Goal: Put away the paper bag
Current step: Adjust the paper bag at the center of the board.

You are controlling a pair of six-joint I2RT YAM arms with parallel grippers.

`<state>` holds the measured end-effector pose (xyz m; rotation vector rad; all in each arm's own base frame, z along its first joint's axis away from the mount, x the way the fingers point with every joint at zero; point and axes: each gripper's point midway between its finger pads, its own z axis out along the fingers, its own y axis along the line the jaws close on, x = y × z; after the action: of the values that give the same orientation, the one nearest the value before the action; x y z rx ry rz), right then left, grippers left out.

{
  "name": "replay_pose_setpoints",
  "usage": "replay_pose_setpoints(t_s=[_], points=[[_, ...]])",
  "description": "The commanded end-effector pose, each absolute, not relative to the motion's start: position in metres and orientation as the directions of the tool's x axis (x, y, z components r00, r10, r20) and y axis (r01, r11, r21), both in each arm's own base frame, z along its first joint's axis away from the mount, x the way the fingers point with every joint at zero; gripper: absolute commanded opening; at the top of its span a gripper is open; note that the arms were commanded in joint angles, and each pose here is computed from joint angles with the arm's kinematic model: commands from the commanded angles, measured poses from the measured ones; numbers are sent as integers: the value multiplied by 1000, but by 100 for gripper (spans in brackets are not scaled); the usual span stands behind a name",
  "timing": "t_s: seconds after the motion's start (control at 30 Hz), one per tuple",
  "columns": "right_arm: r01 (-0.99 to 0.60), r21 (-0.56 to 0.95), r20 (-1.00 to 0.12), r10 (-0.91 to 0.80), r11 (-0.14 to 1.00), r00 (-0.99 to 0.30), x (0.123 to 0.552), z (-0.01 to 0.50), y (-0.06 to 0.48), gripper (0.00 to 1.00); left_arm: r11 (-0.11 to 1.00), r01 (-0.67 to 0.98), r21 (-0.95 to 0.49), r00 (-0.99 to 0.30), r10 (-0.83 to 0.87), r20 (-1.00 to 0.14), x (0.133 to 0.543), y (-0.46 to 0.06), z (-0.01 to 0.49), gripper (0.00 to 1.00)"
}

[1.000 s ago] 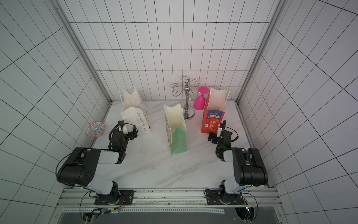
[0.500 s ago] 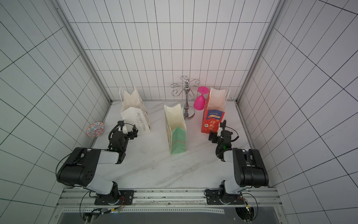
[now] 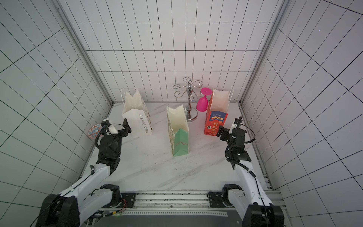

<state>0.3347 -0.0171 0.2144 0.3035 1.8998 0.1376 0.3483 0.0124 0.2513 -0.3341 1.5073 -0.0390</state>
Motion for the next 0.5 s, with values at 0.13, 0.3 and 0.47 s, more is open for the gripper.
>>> replay_pose_setpoints(t_s=[0.13,0.3,0.47], points=[[-70,427,-821,354,902,-448,296,267,40,92,896,178,-408,-43,-407,-912,331,-48,272,98],[-203,321,-843,180,925,-507,285,289,91,91,856,410,-315,-100,-301,-948,307,-122,281,97],[-320,200,-845,-2,926,-534,274,312,135,91,834,490,-255,-147,-209,-967,294,-158,269,97]])
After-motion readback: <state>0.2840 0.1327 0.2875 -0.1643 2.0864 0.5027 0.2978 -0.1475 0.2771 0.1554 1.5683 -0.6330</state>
